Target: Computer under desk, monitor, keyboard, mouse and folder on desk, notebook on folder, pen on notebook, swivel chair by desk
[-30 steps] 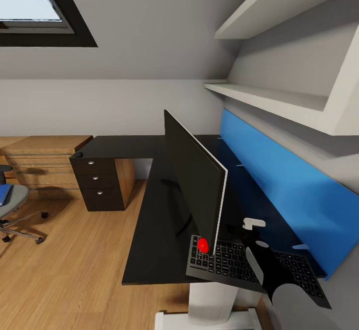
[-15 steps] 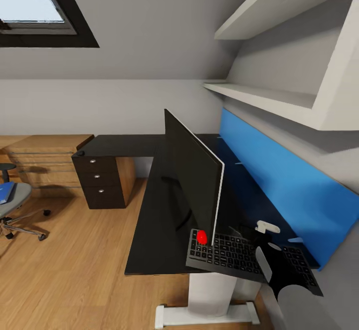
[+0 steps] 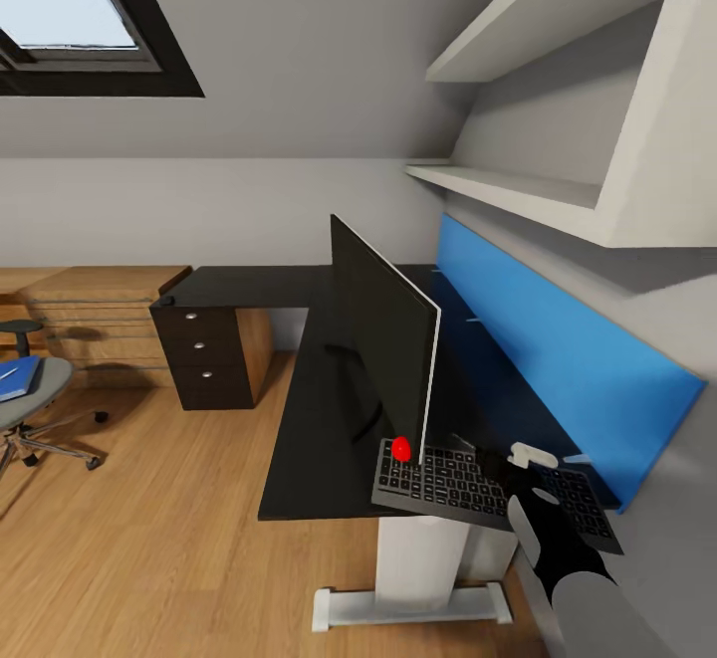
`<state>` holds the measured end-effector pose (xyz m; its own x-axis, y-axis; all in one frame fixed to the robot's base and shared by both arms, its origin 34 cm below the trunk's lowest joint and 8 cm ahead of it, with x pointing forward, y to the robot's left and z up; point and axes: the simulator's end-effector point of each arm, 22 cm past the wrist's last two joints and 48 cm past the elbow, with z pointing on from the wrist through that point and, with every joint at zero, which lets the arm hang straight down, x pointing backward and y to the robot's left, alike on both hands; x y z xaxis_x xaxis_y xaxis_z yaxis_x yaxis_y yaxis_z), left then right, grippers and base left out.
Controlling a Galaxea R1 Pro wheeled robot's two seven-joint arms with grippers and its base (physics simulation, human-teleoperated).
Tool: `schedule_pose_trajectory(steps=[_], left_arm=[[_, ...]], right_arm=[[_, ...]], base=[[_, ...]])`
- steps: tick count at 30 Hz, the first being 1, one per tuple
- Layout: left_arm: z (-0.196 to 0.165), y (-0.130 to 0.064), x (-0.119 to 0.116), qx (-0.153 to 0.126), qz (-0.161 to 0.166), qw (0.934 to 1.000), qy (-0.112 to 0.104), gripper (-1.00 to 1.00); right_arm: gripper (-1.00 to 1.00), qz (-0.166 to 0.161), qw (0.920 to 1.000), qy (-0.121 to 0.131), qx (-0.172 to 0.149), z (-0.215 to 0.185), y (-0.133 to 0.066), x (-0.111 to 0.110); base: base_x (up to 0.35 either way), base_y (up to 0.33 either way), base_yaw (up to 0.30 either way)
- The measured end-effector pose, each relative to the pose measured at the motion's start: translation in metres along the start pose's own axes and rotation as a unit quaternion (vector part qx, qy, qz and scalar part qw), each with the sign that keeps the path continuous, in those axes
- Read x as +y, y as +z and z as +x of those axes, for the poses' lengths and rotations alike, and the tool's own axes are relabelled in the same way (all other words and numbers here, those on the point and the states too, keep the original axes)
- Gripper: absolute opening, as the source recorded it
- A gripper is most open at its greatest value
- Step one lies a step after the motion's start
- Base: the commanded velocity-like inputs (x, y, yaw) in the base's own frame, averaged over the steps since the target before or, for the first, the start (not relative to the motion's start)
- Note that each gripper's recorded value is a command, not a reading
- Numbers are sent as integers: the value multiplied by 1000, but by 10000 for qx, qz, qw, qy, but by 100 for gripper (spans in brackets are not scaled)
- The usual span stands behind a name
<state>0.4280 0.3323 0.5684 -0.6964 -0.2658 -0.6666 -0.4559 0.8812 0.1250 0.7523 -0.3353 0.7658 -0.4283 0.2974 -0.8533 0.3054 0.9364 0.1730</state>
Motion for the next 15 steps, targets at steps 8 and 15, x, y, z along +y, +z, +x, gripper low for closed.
schedule_pose_trajectory(steps=[8, 15], left_arm=[[4, -3, -8, 38, 45, 10000, -16, 100], [5, -3, -8, 43, 49, 10000, -17, 100]], right_arm=[[100, 40, 9998, -24, -195, -11, 1, -8], [100, 46, 9997, -28, -233, -12, 0, -9]], base=[[0, 0, 0], [0, 0, 0]])
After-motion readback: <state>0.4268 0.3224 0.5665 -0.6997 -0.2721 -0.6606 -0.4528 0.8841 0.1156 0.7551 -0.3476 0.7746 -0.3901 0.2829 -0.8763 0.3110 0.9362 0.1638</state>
